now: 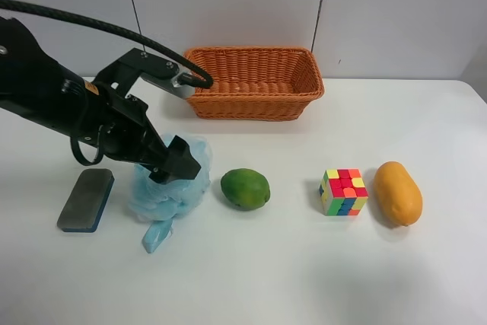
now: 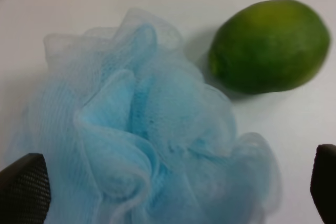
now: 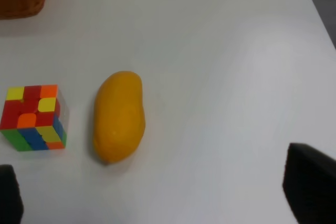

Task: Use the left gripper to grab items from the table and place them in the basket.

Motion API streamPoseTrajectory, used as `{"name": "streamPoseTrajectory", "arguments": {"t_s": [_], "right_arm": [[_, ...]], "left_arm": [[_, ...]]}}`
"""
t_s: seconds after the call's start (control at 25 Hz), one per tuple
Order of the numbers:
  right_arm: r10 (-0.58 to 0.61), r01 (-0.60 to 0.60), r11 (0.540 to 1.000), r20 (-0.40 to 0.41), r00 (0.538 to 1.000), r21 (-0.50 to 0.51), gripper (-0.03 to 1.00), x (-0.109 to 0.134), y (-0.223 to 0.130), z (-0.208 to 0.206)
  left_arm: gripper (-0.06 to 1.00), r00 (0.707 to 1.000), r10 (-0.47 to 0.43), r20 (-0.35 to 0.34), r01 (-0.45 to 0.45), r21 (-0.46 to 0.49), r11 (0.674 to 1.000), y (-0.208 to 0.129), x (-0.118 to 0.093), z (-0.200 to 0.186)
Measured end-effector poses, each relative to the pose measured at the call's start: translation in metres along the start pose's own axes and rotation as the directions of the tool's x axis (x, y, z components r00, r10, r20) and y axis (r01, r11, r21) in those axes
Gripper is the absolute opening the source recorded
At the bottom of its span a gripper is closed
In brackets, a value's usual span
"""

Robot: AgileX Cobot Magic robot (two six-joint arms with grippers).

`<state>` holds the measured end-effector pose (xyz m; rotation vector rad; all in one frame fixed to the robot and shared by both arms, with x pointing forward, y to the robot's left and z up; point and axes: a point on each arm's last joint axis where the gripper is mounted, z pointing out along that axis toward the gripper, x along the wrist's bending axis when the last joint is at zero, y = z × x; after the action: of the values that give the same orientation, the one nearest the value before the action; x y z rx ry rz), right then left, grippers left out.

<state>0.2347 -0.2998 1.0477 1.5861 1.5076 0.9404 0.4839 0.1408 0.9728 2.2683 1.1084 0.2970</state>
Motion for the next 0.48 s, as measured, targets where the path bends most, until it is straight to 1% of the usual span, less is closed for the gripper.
{"name": "streamPoseTrajectory", "arguments": {"t_s": [0.24,0.36,0.4,0.44,0.48], "right_arm": [[0.0,0.0,1.0,0.0,1.0,0.0,0.99,0.0,0.0,0.0],[0.0,0.0,1.0,0.0,1.0,0.0,0.99,0.0,0.0,0.0],[0.0,0.0,1.0,0.0,1.0,0.0,0.99,0.0,0.0,0.0],[0.0,0.0,1.0,0.0,1.0,0.0,0.99,0.0,0.0,0.0],[0.0,0.0,1.0,0.0,1.0,0.0,0.99,0.0,0.0,0.0]], "left_arm": [[0.99,1.0,0.012,-0.01,-0.011,0.101,0.995,-0.016,0.006,0.04],[0.99,1.0,0.013,-0.022,-0.01,0.123,0.992,-0.021,0.008,0.054],[0.98,1.0,0.012,-0.026,-0.008,0.123,0.992,-0.022,0.009,0.056],[0.93,1.0,0.01,-0.029,-0.006,0.12,0.993,-0.022,0.009,0.057],[0.86,1.0,0.009,-0.03,-0.005,0.12,0.993,-0.022,0.009,0.058]]}}
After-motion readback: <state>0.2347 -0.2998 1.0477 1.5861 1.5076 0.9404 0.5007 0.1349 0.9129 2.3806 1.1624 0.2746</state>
